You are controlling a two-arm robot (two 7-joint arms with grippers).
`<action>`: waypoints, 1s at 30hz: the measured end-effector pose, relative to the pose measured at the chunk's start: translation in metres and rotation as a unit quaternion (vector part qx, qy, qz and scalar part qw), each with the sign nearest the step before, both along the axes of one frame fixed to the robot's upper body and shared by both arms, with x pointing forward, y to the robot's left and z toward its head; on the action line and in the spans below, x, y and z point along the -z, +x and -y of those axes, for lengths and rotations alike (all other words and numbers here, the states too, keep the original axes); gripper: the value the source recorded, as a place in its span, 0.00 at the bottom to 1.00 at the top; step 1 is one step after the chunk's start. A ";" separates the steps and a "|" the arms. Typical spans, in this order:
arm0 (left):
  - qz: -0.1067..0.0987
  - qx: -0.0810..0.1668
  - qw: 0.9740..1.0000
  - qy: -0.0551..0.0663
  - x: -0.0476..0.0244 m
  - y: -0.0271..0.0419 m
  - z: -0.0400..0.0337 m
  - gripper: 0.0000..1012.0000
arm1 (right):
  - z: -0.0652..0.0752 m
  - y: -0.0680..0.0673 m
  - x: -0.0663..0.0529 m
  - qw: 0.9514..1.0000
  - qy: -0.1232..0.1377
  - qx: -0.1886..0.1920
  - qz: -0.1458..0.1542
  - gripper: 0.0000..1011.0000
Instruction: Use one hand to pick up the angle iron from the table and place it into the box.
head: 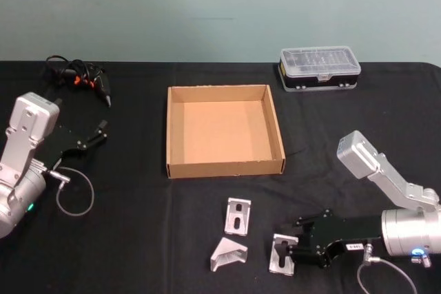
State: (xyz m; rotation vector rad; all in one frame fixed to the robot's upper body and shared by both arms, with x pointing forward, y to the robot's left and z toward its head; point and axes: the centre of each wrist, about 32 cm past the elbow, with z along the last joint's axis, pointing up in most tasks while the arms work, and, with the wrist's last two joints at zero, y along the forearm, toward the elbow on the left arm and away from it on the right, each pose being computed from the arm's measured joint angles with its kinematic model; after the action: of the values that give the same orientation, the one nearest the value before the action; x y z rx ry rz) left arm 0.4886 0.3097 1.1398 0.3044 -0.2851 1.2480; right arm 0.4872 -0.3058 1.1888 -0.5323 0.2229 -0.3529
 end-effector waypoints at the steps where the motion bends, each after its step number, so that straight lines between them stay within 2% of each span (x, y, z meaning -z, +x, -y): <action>1: 0.000 0.000 1.000 0.000 0.0000 0.0000 0.0000 1.00 | 0.000 0.000 0.000 1.000 0.001 0.000 0.001 0.45; 2: 0.000 0.000 1.000 0.000 0.0000 0.0000 0.0000 1.00 | 0.000 0.000 0.000 1.000 0.001 0.001 0.001 0.43; 3: 0.000 0.000 1.000 0.000 0.0000 0.0000 0.0000 1.00 | 0.000 0.000 0.000 1.000 0.002 0.001 0.002 0.37; 6: 0.000 0.000 1.000 0.000 0.0000 0.0000 0.0000 1.00 | 0.000 -0.001 0.001 1.000 0.003 0.001 0.003 0.31; 7: 0.000 0.000 1.000 0.000 0.0000 0.0000 0.0000 1.00 | 0.000 -0.001 0.001 1.000 0.004 0.002 0.003 0.25; 9: 0.000 0.000 1.000 0.000 0.0000 0.0000 0.0000 1.00 | 0.000 -0.001 0.001 1.000 0.004 0.003 0.004 0.22; 10: 0.000 0.000 1.000 0.000 0.0000 0.0000 0.0000 1.00 | 0.000 -0.001 0.001 1.000 0.004 0.003 0.004 0.15; 13: 0.000 0.000 1.000 0.000 0.0000 0.0000 0.0000 1.00 | 0.000 -0.001 0.002 1.000 0.004 0.003 0.003 0.08; 21: 0.000 0.000 1.000 0.000 0.0000 0.0000 0.0000 1.00 | 0.000 -0.003 0.002 1.000 0.005 0.005 0.005 0.08; 24: 0.000 0.000 1.000 0.000 0.0000 0.0000 0.0000 1.00 | 0.000 -0.004 -0.001 1.000 0.007 0.009 0.015 0.08; 28: 0.000 0.000 1.000 0.000 0.0000 0.0000 0.0000 1.00 | 0.001 -0.007 -0.011 0.999 0.021 0.026 0.043 0.08; 30: 0.000 0.000 1.000 0.000 0.0000 0.0000 0.0000 1.00 | 0.002 -0.009 -0.019 0.996 0.032 0.046 0.068 0.08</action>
State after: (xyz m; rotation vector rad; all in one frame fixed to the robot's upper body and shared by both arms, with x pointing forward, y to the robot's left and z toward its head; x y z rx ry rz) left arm 0.4886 0.3097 1.1398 0.3044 -0.2850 1.2480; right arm 0.4782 -0.3080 1.2075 -0.4333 0.1268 -0.4680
